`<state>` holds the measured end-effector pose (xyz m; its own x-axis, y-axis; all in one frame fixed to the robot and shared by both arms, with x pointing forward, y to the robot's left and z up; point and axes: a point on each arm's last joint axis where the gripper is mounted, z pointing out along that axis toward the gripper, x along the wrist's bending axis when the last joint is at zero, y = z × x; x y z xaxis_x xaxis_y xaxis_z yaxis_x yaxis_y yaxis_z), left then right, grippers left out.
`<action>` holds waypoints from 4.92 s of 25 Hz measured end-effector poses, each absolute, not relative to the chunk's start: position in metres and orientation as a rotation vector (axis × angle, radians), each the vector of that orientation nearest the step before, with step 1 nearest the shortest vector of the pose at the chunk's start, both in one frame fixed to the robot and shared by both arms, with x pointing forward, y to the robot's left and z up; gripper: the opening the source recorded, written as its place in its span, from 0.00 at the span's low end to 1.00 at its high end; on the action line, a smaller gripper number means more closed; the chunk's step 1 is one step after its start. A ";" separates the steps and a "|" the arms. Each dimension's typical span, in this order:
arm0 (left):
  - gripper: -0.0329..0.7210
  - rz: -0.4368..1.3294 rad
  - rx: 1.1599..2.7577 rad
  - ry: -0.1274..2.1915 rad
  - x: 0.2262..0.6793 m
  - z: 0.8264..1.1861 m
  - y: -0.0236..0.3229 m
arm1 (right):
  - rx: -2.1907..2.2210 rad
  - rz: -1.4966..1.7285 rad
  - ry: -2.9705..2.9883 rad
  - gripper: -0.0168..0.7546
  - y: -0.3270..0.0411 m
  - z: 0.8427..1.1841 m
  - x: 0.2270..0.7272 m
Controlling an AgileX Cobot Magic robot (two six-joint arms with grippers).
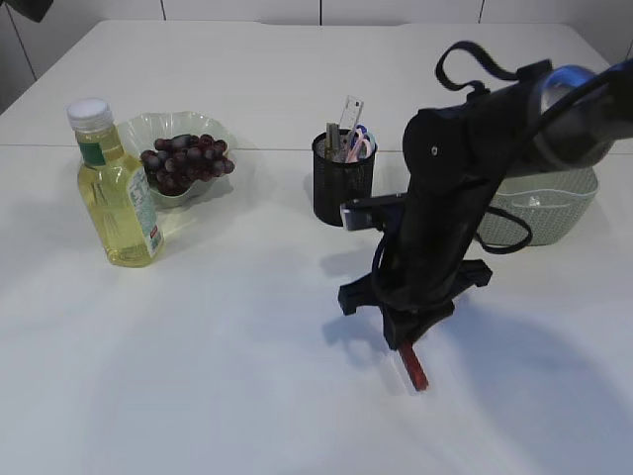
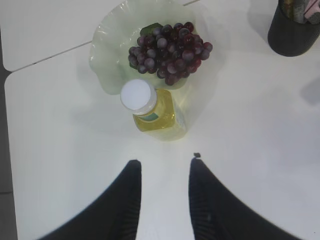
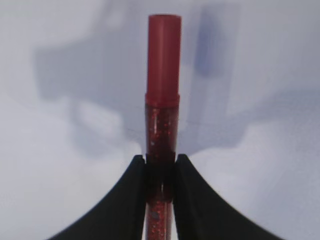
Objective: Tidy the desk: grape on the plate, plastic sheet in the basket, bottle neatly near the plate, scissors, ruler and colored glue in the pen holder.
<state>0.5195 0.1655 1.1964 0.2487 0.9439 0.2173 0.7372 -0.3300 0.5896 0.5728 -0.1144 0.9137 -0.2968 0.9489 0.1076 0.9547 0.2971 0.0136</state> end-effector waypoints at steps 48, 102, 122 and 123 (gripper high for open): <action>0.36 0.834 2.159 1.535 0.521 1.198 0.168 | -1.758 -2.143 -2.696 0.22 -0.110 0.986 0.689; 0.36 0.913 2.127 1.489 0.526 1.202 0.169 | -1.893 -1.558 -2.680 0.49 -0.125 1.069 0.656; 0.59 0.803 1.878 1.428 0.478 1.250 0.187 | -1.782 -1.283 -2.670 0.61 -0.162 1.210 0.541; 0.61 0.793 1.867 1.429 0.471 1.254 0.191 | -1.777 -1.246 -2.674 0.64 -0.163 1.211 0.537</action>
<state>0.4707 0.1909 1.2545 0.2239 0.9716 0.0769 0.5795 -0.1962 0.7910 0.5368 -0.1634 1.2106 -0.4341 0.8909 0.1338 0.6753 0.2234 0.7029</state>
